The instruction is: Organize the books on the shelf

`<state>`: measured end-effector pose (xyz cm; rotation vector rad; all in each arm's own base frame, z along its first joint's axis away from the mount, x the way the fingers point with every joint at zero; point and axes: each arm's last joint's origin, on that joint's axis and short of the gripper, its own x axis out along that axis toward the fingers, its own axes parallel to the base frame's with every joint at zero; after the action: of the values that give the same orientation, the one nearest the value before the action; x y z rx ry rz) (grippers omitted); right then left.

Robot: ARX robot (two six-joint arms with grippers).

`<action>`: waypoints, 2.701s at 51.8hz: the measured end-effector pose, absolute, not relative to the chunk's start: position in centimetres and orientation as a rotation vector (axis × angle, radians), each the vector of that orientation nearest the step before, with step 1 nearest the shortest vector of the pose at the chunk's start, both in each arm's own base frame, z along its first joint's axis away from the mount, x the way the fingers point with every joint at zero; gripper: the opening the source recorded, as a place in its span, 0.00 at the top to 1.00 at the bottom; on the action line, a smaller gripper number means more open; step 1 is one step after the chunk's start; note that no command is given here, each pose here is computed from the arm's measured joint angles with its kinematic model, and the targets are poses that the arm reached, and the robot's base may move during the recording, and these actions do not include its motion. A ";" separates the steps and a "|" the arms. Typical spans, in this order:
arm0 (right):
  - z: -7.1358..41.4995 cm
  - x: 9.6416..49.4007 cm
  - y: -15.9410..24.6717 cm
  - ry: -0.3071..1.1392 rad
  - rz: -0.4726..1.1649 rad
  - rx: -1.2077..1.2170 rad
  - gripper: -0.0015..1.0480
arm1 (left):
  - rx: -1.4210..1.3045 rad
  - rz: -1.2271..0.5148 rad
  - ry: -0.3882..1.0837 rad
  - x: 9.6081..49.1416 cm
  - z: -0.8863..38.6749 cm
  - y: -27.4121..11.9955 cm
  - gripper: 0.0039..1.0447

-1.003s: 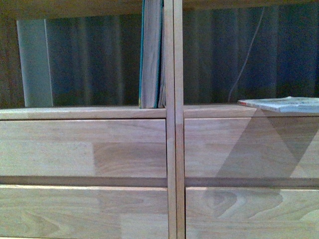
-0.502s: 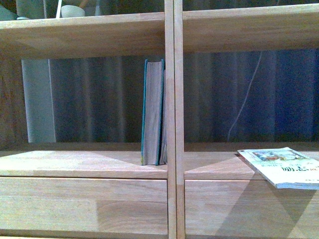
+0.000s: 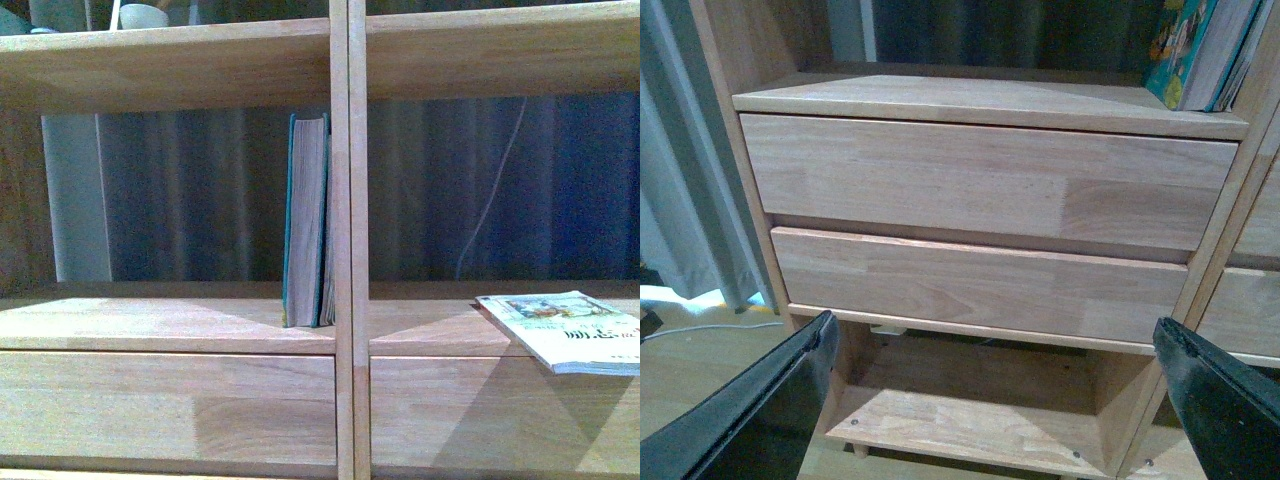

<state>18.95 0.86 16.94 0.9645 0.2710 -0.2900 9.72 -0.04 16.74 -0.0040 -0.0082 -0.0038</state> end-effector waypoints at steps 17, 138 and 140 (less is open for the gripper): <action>17.9 24.9 1.3 0.261 -0.296 1.134 0.07 | -0.004 -0.003 -0.008 9.7 16.7 0.0 0.07; 29.0 32.5 -8.2 -0.022 -0.305 1.216 0.93 | -0.004 -0.003 -0.008 9.7 16.7 0.0 0.07; 29.6 31.6 -8.6 -0.036 -0.294 1.206 0.93 | -0.004 -0.004 -0.008 9.7 16.7 0.0 0.07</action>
<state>31.63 -8.58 29.61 1.2063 -0.0356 -0.2945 9.72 -0.04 16.74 -0.0040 -0.0082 -0.0038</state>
